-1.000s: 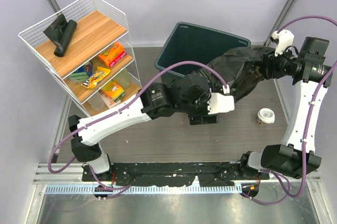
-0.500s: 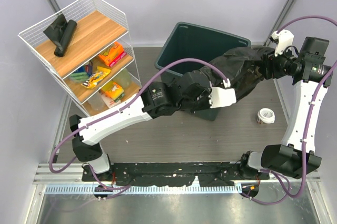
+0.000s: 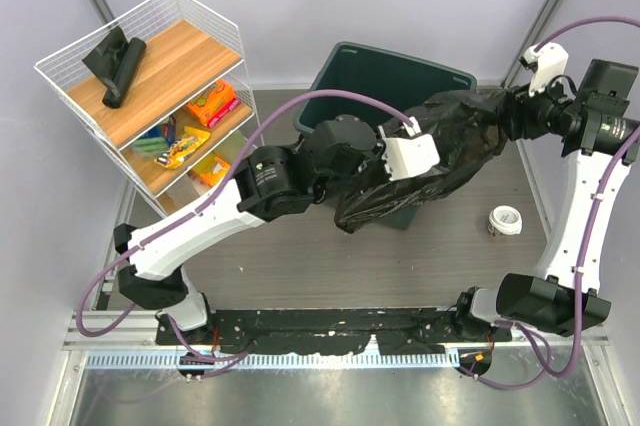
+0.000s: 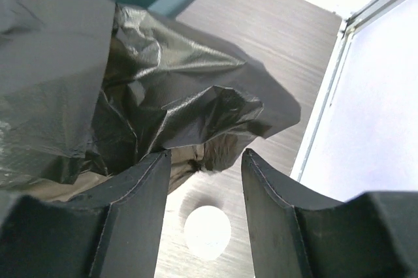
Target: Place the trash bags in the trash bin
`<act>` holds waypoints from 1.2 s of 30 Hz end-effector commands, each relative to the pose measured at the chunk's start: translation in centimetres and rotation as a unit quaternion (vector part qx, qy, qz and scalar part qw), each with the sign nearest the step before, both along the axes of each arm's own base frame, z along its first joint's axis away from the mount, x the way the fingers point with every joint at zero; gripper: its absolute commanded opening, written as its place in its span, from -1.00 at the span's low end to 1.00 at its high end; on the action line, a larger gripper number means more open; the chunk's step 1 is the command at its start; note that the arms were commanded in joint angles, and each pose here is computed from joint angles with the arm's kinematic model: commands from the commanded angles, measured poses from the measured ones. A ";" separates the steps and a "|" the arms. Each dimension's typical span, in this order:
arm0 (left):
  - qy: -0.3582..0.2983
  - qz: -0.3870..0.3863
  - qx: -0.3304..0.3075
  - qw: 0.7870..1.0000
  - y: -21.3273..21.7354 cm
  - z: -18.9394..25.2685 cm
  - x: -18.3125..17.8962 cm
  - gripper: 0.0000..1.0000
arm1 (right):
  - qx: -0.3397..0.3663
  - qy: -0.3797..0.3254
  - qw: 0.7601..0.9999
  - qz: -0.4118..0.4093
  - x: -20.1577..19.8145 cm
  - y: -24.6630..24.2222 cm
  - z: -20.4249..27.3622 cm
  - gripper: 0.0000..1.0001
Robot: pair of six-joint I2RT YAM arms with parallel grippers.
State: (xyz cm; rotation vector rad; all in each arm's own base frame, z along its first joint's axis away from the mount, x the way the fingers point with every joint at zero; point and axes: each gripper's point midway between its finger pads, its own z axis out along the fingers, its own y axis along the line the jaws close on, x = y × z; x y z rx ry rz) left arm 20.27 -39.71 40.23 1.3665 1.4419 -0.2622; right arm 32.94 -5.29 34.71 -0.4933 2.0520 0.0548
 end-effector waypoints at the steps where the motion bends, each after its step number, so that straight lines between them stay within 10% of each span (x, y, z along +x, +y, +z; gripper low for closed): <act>1: -0.062 0.084 -0.035 0.994 3.5 4.2 2.4 -1.00 | 0.013 -0.040 0.999 0.024 0.5 1.1 3.4 0.05; 29: -0.079 0.136 -0.039 0.987 7.2 4.8 5.4 -1.00 | -0.001 -0.092 0.984 0.150 -0.2 5.7 7.0 0.36; 36: -0.079 0.148 -0.036 0.985 8.2 4.6 6.0 -1.00 | 0.027 -0.088 0.984 0.153 2.6 6.3 6.5 0.01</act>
